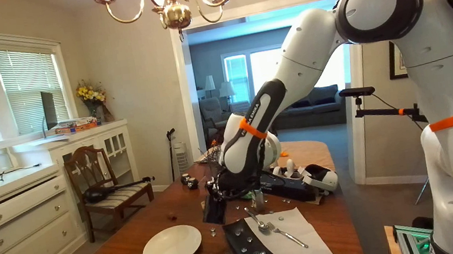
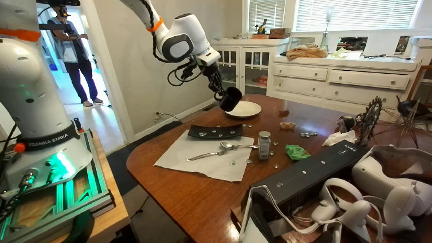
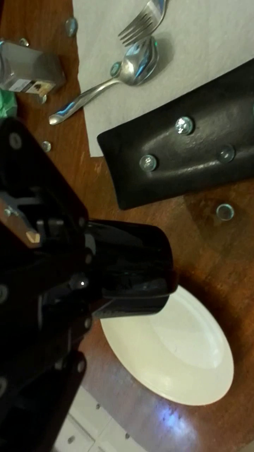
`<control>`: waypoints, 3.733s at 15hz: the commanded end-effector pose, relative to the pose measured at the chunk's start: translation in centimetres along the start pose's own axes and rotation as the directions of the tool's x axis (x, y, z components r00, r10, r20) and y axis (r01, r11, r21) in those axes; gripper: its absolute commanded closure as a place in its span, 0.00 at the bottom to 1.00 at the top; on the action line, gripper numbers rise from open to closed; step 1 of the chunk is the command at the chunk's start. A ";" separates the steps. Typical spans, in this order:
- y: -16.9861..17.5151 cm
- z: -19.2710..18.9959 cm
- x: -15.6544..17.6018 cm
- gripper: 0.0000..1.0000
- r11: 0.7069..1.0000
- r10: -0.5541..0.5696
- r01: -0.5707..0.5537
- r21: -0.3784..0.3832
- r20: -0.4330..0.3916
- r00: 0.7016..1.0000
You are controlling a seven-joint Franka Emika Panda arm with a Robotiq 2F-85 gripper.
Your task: Pick up the black mug and pour the contents in the mug onto the black tray.
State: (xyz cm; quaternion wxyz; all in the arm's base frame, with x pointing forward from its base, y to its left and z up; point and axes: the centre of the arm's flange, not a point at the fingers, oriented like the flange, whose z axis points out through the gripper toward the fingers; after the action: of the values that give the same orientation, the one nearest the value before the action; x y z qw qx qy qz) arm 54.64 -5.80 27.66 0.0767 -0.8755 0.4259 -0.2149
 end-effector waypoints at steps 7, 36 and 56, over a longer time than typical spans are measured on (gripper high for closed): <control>0.7 1.4 -0.5 0.95 0.949 -0.238 0.301 0.092 -0.414 0.878; 9.7 10.3 2.6 0.95 0.967 -0.129 0.016 -0.256 -0.435 0.891; 10.1 13.4 2.7 0.95 0.896 -0.439 0.331 -0.295 -0.482 0.758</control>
State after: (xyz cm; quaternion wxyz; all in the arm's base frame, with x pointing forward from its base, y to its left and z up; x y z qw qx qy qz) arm 54.60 -14.20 13.92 -0.1674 -0.8580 0.2687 -0.4045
